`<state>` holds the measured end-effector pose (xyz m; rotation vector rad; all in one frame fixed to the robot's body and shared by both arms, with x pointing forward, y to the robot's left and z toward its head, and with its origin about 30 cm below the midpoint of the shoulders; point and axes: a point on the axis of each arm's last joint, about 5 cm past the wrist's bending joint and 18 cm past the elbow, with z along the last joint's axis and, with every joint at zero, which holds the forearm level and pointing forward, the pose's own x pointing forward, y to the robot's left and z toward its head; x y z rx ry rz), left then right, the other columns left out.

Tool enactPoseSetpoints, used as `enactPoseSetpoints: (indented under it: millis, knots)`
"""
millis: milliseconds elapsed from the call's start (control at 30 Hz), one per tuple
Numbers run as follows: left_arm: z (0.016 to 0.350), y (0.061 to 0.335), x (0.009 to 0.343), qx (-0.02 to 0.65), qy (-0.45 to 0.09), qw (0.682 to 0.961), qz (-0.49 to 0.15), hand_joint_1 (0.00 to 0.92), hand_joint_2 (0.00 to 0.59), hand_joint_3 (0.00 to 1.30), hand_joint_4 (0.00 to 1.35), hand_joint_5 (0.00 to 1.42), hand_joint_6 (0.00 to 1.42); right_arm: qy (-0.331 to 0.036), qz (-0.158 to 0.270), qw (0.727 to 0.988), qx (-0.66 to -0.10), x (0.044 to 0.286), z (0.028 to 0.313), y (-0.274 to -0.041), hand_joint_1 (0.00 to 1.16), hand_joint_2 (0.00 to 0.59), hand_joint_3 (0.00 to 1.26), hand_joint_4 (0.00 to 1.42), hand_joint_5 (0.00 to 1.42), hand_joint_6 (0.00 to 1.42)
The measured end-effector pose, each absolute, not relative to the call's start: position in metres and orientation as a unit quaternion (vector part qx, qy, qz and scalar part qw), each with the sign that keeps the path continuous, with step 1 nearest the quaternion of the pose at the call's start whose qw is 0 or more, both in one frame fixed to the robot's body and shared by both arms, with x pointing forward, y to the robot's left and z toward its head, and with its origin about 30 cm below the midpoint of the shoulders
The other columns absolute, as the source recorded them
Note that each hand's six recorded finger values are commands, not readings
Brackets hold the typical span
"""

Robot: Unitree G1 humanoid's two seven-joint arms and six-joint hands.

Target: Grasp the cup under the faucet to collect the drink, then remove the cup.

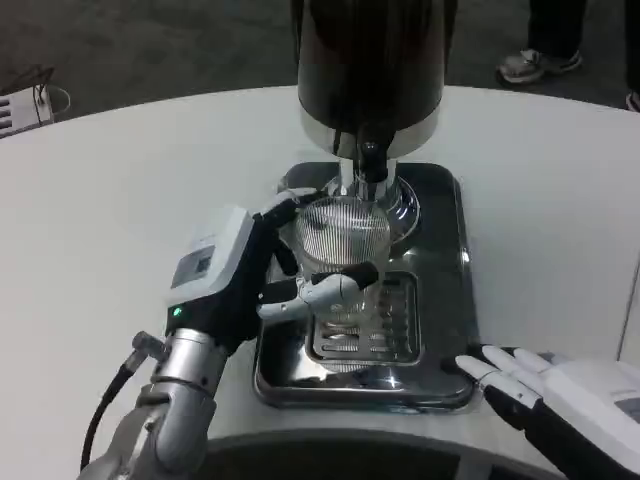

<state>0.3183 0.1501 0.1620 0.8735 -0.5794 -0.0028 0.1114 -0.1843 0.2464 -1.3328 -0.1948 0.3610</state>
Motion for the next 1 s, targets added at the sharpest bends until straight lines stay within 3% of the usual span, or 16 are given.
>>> enactPoseSetpoints:
  millis: [233,667,1000]
  knots:
    - [0.168,0.151,0.317,0.400,-0.294,0.868,-0.018,0.151,0.017,0.21,0.26,0.61,1.00,-0.093,0.172,0.767,-0.611,0.112,0.246,-0.182,0.60,0.431,0.06,0.00,0.00,0.01]
    - [0.173,0.168,0.303,0.371,-0.315,0.873,-0.022,0.123,0.018,0.19,0.23,0.57,0.95,-0.095,0.183,0.769,-0.605,0.114,0.245,-0.179,0.60,0.431,0.06,0.00,0.00,0.02]
    - [0.185,0.191,0.276,0.319,-0.357,0.878,0.010,0.095,0.026,0.26,0.26,0.44,0.59,-0.093,0.182,0.771,-0.603,0.114,0.244,-0.179,0.59,0.438,0.06,0.00,0.00,0.01]
